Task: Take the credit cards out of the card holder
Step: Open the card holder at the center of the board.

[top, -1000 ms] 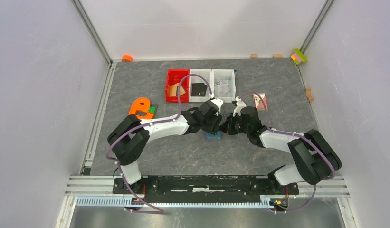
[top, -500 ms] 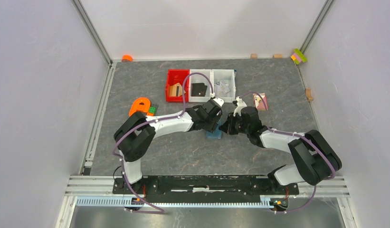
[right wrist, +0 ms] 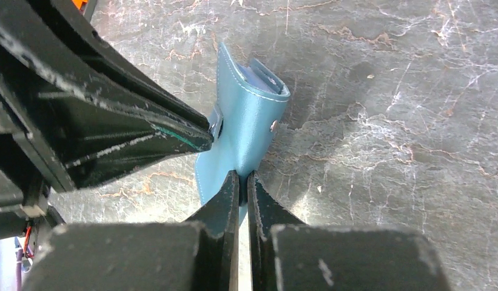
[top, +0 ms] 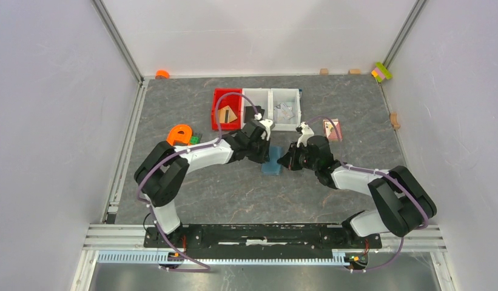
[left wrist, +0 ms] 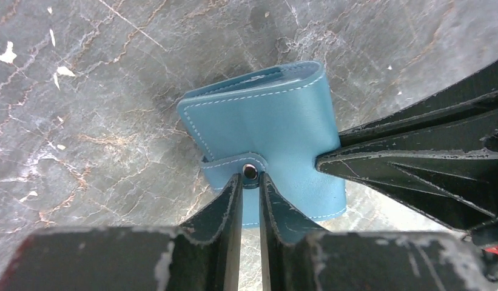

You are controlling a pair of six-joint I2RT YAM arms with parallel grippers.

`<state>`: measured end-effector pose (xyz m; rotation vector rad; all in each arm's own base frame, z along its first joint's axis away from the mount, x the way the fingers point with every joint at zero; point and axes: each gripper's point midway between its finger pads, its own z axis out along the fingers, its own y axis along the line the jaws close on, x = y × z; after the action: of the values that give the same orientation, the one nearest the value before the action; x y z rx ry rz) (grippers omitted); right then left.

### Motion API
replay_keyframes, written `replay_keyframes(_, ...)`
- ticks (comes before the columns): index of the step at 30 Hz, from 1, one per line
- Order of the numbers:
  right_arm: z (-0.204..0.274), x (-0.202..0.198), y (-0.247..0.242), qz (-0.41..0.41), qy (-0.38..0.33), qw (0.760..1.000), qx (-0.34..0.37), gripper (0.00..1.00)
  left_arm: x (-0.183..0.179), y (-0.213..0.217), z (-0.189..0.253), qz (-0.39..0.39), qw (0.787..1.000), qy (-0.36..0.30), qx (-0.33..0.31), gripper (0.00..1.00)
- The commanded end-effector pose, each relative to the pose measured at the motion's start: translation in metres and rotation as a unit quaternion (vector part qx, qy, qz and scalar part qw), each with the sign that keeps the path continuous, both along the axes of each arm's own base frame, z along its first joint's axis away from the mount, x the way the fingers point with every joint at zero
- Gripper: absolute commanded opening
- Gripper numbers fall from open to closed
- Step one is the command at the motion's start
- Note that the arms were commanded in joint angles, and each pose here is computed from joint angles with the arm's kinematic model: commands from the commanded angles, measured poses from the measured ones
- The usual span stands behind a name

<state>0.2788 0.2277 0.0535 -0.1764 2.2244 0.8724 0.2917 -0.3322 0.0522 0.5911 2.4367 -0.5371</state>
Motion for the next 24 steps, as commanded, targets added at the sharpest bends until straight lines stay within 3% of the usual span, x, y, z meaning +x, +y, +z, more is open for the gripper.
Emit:
replay_keyframes(1,0.004,0.000,-0.002,0.004,-0.010,1.000,-0.006,0.00,0.025,0.035,0.003,0.064,0.997,0.022,-0.048,0.20)
replay_keyframes(7,0.004,-0.001,-0.003,0.003,-0.009,1.000,-0.007,0.00,0.033,0.053,0.007,0.105,0.992,0.023,-0.072,0.12)
replay_keyframes(10,0.004,0.000,-0.003,0.003,-0.010,1.000,-0.008,0.00,0.035,0.060,0.013,0.117,0.990,0.014,-0.082,0.13)
replay_keyframes(11,0.004,0.000,-0.003,0.003,-0.009,1.000,-0.007,0.00,0.034,0.059,0.018,0.109,0.991,0.006,-0.083,0.19)
replay_keyframes(14,0.003,-0.001,-0.002,0.005,-0.008,1.000,-0.008,0.00,0.024,0.048,0.030,0.073,0.994,-0.021,-0.078,0.51)
replay_keyframes(16,0.003,0.000,-0.002,0.005,-0.007,1.000,-0.008,0.00,0.018,0.039,0.035,0.052,0.996,-0.043,-0.066,0.61)
replay_keyframes(24,0.004,-0.001,0.000,0.009,-0.006,1.000,-0.003,0.00,0.004,0.005,0.022,0.001,0.998,-0.065,-0.007,0.74)
